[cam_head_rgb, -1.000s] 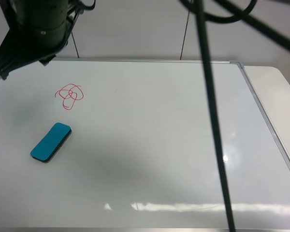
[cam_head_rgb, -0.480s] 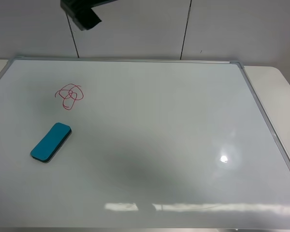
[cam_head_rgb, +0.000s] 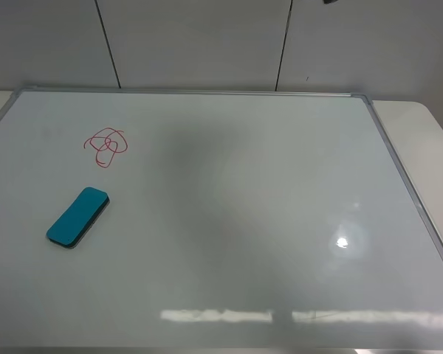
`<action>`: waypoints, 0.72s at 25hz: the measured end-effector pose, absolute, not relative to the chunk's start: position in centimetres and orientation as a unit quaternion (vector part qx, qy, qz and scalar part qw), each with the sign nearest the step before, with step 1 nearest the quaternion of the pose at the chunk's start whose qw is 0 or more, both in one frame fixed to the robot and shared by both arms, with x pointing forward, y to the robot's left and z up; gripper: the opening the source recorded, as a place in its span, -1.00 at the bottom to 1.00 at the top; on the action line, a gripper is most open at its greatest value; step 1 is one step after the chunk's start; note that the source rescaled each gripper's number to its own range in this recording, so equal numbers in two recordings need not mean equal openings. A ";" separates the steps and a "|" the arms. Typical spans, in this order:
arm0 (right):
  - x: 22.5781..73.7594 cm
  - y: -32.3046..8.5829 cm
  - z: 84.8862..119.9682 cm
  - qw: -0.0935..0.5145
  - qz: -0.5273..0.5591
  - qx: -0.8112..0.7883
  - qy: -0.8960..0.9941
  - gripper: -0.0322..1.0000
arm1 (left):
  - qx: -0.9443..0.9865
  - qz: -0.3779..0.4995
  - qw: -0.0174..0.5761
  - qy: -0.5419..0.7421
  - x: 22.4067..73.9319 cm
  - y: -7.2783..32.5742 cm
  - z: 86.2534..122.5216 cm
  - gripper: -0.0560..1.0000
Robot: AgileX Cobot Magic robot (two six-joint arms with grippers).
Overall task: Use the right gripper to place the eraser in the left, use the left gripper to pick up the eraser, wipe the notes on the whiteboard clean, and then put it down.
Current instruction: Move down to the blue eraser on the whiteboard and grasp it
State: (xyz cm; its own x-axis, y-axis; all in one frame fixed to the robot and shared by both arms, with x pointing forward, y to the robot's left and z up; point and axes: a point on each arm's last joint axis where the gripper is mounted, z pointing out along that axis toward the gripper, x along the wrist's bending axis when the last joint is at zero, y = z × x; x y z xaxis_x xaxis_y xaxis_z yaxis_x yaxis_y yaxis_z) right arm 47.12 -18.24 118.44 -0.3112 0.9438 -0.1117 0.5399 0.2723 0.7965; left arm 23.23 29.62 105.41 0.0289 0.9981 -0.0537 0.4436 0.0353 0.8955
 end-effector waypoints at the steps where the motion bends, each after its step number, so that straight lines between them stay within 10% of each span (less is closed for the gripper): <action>1: 46.6 -19.4 118.6 0.308 0.335 0.517 0.725 1.00 | 0.599 0.351 0.394 0.602 23.2 29.6 105.4 1.00; 18: 29.7 -31.3 117.9 0.443 0.388 0.605 0.536 1.00 | 0.599 0.351 0.394 0.602 23.2 29.6 105.4 1.00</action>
